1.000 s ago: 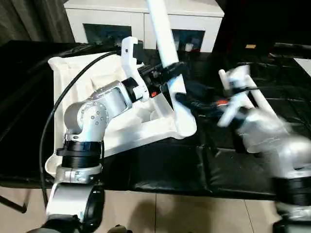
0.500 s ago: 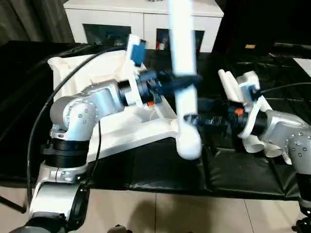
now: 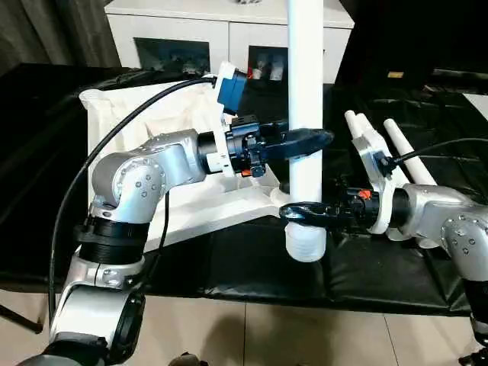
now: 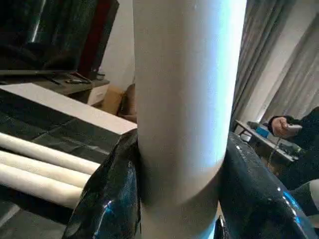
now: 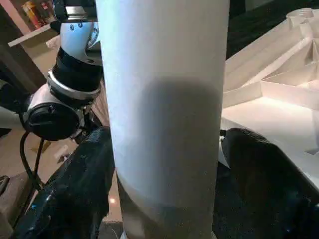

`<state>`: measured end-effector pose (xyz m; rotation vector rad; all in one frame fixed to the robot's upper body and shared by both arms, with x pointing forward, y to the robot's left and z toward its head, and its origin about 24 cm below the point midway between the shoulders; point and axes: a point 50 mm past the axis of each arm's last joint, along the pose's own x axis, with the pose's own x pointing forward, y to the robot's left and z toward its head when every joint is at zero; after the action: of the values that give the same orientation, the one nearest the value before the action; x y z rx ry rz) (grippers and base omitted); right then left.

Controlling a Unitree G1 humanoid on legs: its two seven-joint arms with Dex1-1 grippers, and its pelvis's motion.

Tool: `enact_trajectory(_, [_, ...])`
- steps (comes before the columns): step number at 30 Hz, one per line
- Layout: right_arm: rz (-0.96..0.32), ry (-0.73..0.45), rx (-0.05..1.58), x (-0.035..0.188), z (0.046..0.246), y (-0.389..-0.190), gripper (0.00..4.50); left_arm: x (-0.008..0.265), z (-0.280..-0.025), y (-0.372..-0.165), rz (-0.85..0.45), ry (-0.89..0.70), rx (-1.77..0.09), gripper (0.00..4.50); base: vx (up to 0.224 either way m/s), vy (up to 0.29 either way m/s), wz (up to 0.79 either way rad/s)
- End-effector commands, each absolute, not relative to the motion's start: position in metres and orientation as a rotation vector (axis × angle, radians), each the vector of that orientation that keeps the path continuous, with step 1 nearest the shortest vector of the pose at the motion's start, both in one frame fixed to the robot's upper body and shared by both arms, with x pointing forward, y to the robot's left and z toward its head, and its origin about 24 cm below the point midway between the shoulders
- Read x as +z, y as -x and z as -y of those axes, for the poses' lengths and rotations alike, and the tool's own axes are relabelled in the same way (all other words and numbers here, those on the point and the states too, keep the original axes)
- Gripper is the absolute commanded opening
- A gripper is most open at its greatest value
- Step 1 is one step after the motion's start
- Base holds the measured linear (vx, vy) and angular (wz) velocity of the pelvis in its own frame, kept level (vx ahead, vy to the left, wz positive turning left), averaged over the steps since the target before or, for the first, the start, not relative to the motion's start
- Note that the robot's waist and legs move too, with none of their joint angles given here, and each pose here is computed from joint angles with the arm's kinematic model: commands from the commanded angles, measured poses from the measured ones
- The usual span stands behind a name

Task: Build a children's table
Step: Pick table leg

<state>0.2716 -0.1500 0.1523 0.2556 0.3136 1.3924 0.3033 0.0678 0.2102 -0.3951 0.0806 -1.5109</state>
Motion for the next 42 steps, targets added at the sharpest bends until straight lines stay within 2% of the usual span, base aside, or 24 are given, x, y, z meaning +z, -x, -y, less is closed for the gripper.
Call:
enact_trajectory(1, [-0.32,-0.241,1.423,0.154,0.148,-0.266,3.21,0.217,-0.067,-0.3,-0.052,0.361,-1.545,1.85,0.0,0.0,0.0])
enact_trajectory(9, [-0.298,-0.215,1.38,0.152,0.145,-0.271,2.47,0.214,-0.067,-0.302,-0.06,0.347,-1.52,1.85,0.0,0.0,0.0])
enact_trajectory(10, [-0.287,-0.208,1.358,0.152,0.143,-0.274,2.35,0.214,-0.068,-0.305,-0.056,0.334,-1.486,2.2,0.0,0.0,0.0])
enact_trajectory(12, [-0.271,-0.193,1.333,0.152,0.142,-0.276,2.25,0.213,-0.068,-0.311,-0.067,0.355,-1.424,2.55,0.0,0.0,0.0])
enact_trajectory(14, [-0.254,-0.169,1.296,0.151,0.141,-0.279,2.03,0.214,-0.069,-0.312,-0.062,0.366,-1.406,2.61,0.0,0.0,0.0])
enact_trajectory(16, [-0.235,-0.142,1.251,0.151,0.14,-0.283,1.94,0.215,-0.069,-0.313,-0.052,0.367,-1.395,2.91,0.0,0.0,0.0])
enact_trajectory(17, [-0.197,-0.083,1.157,0.15,0.137,-0.292,1.92,0.216,-0.069,-0.315,-0.041,0.364,-1.348,2.99,0.0,0.0,0.0])
enact_trajectory(19, [-0.178,-0.024,1.078,0.148,0.133,-0.298,1.89,0.216,-0.069,-0.319,-0.036,0.372,-1.291,3.05,0.0,0.0,0.0])
enact_trajectory(20, [-0.163,0.023,1.025,0.146,0.129,-0.302,1.89,0.215,-0.068,-0.324,-0.032,0.38,-1.207,3.34,0.0,0.0,0.0])
enact_trajectory(28, [-0.115,0.065,0.855,0.142,0.118,-0.316,1.88,0.21,-0.062,-0.334,-0.02,0.388,-1.009,3.91,0.0,0.0,0.0])
enact_trajectory(32, [-0.088,0.055,0.803,0.143,0.112,-0.321,1.88,0.208,-0.062,-0.34,-0.013,0.355,-0.909,3.91,0.0,0.0,0.0])
enact_trajectory(33, [-0.084,0.058,0.801,0.143,0.11,-0.321,1.88,0.208,-0.062,-0.34,-0.008,0.355,-0.896,3.65,0.0,0.0,0.0])
enact_trajectory(38, [-0.075,0.056,0.806,0.144,0.106,-0.321,1.88,0.207,-0.061,-0.34,0.0,0.371,-0.889,3.45,0.0,0.0,0.0])
enact_trajectory(39, [-0.074,0.055,0.806,0.144,0.105,-0.321,1.88,0.207,-0.06,-0.34,-0.001,0.378,-0.891,3.16,0.0,0.0,0.0])
enact_trajectory(42, [-0.069,0.053,0.801,0.144,0.105,-0.322,1.88,0.207,-0.06,-0.34,0.001,0.384,-0.888,3.12,0.0,0.0,0.0])
